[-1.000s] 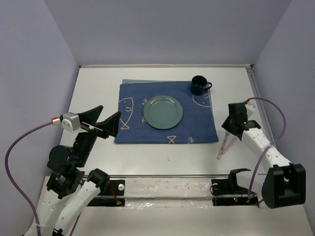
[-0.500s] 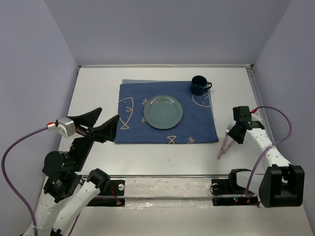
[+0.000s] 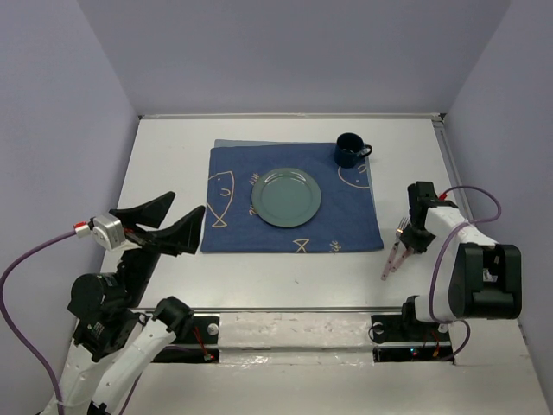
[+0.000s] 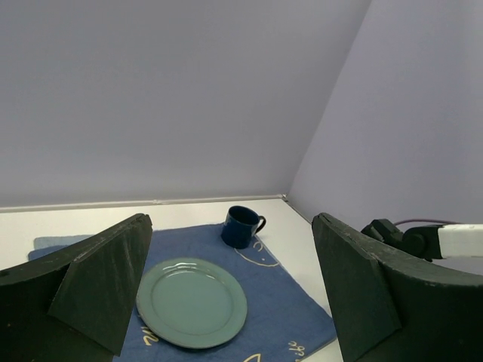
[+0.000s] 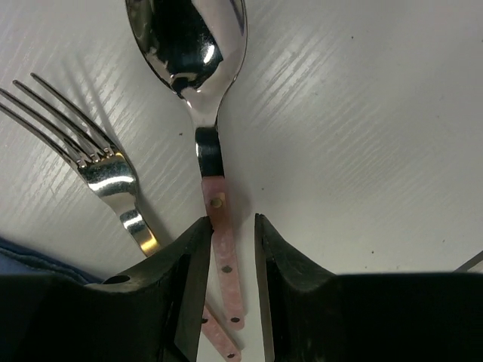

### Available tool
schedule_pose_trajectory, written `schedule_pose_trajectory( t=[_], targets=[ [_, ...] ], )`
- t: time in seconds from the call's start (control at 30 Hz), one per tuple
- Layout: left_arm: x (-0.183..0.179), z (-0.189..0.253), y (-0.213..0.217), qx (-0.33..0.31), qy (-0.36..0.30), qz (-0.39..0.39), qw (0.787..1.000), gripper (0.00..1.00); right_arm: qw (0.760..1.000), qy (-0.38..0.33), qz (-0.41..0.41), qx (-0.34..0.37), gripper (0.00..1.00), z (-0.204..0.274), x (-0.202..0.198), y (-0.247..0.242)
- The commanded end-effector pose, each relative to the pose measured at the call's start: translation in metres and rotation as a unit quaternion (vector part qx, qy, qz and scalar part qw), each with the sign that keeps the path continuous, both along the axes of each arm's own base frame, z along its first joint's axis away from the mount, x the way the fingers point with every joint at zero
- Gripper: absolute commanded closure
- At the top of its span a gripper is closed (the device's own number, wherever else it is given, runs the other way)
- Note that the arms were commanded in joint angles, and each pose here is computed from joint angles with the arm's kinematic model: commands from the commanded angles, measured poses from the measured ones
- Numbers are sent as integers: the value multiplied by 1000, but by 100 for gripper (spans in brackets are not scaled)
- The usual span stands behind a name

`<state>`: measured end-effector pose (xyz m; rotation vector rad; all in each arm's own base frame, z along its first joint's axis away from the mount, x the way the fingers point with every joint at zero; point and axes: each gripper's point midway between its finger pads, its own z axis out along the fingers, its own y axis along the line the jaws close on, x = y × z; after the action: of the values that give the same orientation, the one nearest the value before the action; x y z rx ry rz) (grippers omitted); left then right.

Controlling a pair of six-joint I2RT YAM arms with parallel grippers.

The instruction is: Set the dinner table for one person

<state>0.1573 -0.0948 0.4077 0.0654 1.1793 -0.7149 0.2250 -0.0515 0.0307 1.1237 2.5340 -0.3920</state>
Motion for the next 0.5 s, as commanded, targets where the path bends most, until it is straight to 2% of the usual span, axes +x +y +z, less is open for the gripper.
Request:
schedule_pose_trajectory(
  t=[0.0,0.2,0.3,0.33,0.37,0.4,0.47],
  targets=[
    [-11,22,9,-17,-35,5,999,1,1000,-5,6,8,64,0,13,0],
    [-12,22,7,-16,-35,-1,999,1,1000,12,-1,23,65,-19,17,2],
    [-13,23,7,-18,-36,-2,999,1,1000,10,-7,10,69,-15,18,-3],
    [-13,23,8,-18,-37,-2,999,1,1000,7,-8,5,72,-13,19,-5],
    [-13,23,8,-19,-37,-1,999,1,1000,4,-10,-5,80,-9,20,-8],
    [-14,23,8,-18,-38,-1,999,1,1000,2,-15,-12,80,-7,21,-13],
    [-13,23,8,-19,-38,0,999,1,999,2,-20,-30,90,-1,21,-19]
  ],
)
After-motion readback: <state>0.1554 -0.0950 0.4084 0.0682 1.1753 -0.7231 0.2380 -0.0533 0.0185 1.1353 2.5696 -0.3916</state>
